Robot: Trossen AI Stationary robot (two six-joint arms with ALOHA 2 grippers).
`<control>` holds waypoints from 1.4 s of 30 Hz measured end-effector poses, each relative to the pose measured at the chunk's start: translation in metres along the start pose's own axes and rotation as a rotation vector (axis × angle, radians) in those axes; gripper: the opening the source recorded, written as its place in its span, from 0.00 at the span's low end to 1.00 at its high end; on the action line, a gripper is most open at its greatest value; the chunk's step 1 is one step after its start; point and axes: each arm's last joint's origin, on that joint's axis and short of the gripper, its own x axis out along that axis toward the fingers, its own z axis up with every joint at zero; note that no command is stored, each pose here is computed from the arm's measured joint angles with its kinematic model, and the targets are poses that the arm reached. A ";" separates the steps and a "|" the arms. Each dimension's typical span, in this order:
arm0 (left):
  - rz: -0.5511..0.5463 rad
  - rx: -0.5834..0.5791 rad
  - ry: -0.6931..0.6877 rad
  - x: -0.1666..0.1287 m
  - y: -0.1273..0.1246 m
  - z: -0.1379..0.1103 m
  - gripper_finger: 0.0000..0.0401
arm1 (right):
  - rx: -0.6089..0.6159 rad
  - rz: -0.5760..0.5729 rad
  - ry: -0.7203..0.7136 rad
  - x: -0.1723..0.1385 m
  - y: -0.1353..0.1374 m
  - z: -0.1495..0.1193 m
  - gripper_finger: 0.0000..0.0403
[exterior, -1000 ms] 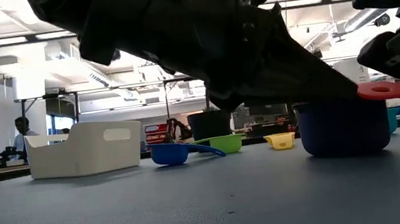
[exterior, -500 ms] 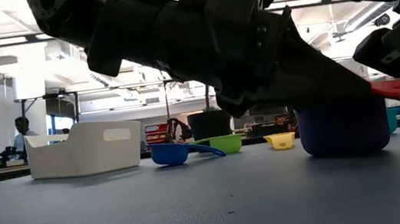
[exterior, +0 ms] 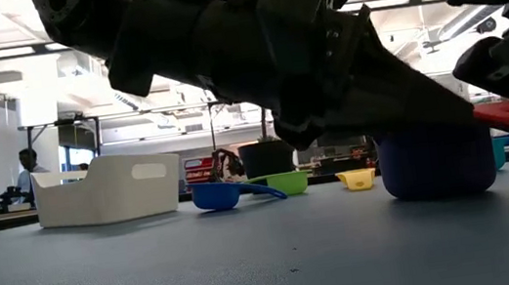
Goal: Nest measuring cups in basket
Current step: Stack the red measuring cup on the orange measuring cup, then stack the light blue measuring cup on the red measuring cup
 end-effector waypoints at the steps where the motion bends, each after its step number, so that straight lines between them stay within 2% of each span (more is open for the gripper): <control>1: -0.004 -0.002 -0.016 0.001 0.000 0.000 0.00 | 0.000 0.010 -0.016 0.000 0.001 0.002 0.02; 7: -0.007 -0.005 -0.035 0.005 0.001 -0.004 0.00 | -0.016 0.027 -0.041 0.000 0.002 0.005 0.02; 13: -0.003 0.000 -0.023 0.004 0.001 -0.004 0.00 | -0.011 -0.009 0.016 -0.001 -0.002 -0.001 0.02; 19: 0.003 0.056 0.021 -0.010 -0.003 0.014 0.00 | 0.029 -0.054 0.086 -0.020 -0.010 -0.006 0.02; 22: 0.002 0.138 0.050 -0.024 -0.007 0.028 0.00 | 0.029 -0.064 0.064 -0.035 -0.012 -0.005 0.02; 27: 0.001 0.286 0.105 -0.053 -0.012 0.055 0.00 | 0.041 -0.084 -0.056 -0.059 -0.016 0.002 0.02; 31: 0.076 0.388 0.120 -0.078 -0.010 0.074 0.00 | 0.027 -0.113 -0.143 -0.072 -0.020 0.006 0.02; 35: 0.140 0.464 0.091 -0.105 -0.006 0.083 0.00 | 0.025 -0.137 -0.204 -0.079 -0.022 0.010 0.02; 42: 0.241 0.513 -0.024 -0.156 0.005 0.091 0.00 | 0.054 -0.174 -0.257 -0.081 -0.027 0.016 0.02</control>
